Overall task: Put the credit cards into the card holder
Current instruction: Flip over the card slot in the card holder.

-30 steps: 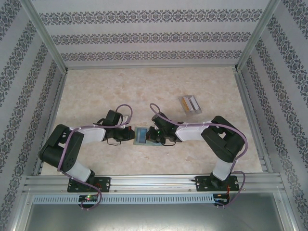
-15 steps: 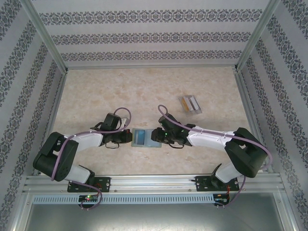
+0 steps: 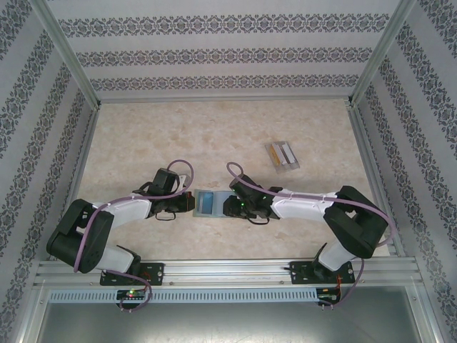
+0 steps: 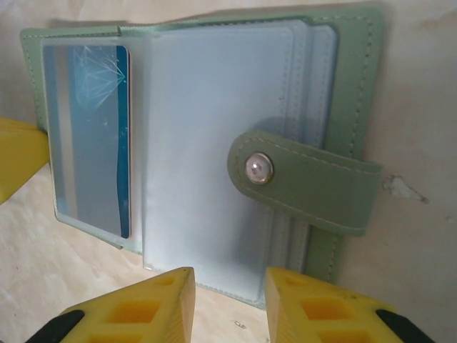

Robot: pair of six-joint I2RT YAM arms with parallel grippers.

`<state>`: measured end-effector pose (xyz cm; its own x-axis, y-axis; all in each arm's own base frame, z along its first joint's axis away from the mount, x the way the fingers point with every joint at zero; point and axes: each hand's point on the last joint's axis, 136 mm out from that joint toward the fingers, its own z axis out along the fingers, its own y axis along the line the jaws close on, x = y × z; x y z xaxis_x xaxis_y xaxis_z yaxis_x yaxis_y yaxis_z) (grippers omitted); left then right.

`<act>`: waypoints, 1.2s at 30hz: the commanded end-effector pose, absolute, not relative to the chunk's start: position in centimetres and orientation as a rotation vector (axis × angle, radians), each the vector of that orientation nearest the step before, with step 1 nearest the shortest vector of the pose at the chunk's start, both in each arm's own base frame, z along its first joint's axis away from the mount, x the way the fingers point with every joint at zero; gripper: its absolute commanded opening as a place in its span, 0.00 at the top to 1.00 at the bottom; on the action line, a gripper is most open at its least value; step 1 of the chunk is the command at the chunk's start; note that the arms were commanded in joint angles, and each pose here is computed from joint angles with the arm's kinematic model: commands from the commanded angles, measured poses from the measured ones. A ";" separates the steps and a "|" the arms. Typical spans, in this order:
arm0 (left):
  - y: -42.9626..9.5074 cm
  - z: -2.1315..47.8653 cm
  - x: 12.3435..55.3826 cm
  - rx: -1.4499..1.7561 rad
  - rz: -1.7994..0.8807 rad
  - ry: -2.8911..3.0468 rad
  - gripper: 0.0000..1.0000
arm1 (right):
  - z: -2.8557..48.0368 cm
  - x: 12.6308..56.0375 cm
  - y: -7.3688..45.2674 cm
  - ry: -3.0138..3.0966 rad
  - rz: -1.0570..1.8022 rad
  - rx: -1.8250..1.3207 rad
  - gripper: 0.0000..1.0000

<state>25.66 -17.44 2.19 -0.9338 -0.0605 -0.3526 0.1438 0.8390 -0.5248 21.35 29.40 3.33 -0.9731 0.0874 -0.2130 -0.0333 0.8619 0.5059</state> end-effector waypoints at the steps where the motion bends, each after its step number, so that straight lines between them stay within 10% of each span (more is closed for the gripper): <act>1: -17.1 1.5 25.0 0.082 -0.759 2.689 1.00 | 3.4 21.7 30.2 2.801 0.778 0.034 0.67; 36: -17.4 1.0 24.9 0.089 -0.782 2.712 1.00 | 4.9 23.1 34.6 2.712 0.960 -0.014 0.75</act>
<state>25.55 -17.44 1.77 -0.9384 -0.0582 -0.3405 0.1380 0.8405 -0.5240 23.18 33.65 4.56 -0.9652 0.0931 -0.2442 -0.0775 0.7903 0.6078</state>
